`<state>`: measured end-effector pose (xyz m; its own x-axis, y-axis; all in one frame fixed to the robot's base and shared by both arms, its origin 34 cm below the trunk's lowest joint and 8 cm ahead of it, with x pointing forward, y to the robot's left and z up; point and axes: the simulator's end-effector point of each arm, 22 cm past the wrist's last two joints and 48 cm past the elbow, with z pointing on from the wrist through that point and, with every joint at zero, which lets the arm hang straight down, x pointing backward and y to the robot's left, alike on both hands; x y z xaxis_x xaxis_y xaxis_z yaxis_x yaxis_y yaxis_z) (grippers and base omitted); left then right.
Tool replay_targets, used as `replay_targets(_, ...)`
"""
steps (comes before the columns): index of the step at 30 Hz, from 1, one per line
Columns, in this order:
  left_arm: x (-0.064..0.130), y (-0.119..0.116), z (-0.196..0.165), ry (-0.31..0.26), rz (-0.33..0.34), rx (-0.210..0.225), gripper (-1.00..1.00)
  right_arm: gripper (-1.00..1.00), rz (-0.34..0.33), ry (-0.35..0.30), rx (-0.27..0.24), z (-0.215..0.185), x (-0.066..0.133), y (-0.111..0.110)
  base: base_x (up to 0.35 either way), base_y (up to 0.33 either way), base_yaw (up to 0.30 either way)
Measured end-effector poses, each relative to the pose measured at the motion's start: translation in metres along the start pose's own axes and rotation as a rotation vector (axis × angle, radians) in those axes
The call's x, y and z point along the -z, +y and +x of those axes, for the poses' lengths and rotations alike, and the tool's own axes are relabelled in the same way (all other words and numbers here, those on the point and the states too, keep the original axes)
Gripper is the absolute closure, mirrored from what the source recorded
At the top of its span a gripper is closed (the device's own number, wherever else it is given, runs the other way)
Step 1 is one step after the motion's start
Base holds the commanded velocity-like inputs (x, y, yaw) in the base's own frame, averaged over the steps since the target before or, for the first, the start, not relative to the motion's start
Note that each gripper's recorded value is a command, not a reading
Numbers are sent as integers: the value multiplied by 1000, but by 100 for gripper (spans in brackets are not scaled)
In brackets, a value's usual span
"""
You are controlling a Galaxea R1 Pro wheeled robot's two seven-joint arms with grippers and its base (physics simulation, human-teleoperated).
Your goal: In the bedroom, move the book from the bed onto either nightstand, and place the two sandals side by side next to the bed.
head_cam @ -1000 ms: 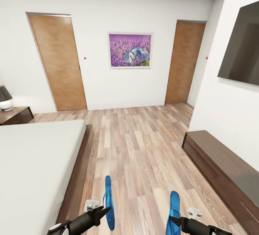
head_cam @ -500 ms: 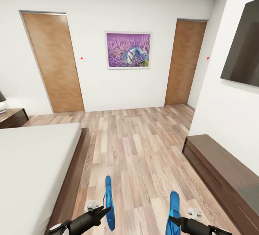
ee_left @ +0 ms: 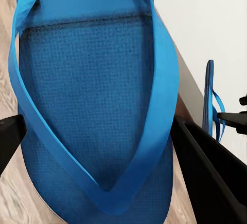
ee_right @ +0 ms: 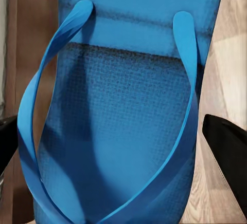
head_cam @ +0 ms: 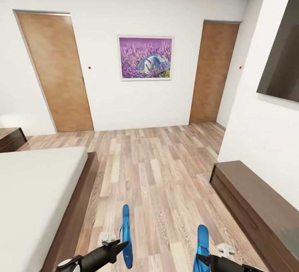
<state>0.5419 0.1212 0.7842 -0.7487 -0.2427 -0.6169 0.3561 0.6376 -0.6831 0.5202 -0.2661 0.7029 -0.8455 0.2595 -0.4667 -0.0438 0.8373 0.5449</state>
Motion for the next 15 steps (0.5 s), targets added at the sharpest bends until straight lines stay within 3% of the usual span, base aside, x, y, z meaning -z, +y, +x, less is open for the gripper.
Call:
replay_targets(11,0,4,0,1,-18,-1,100,100,4,3,-5,2,0,0,280,-135,0)
replay_targets(15,-6,24,12,23,-139,1,100,100,29,9,-10,6,-1,-5,280,-134,0)
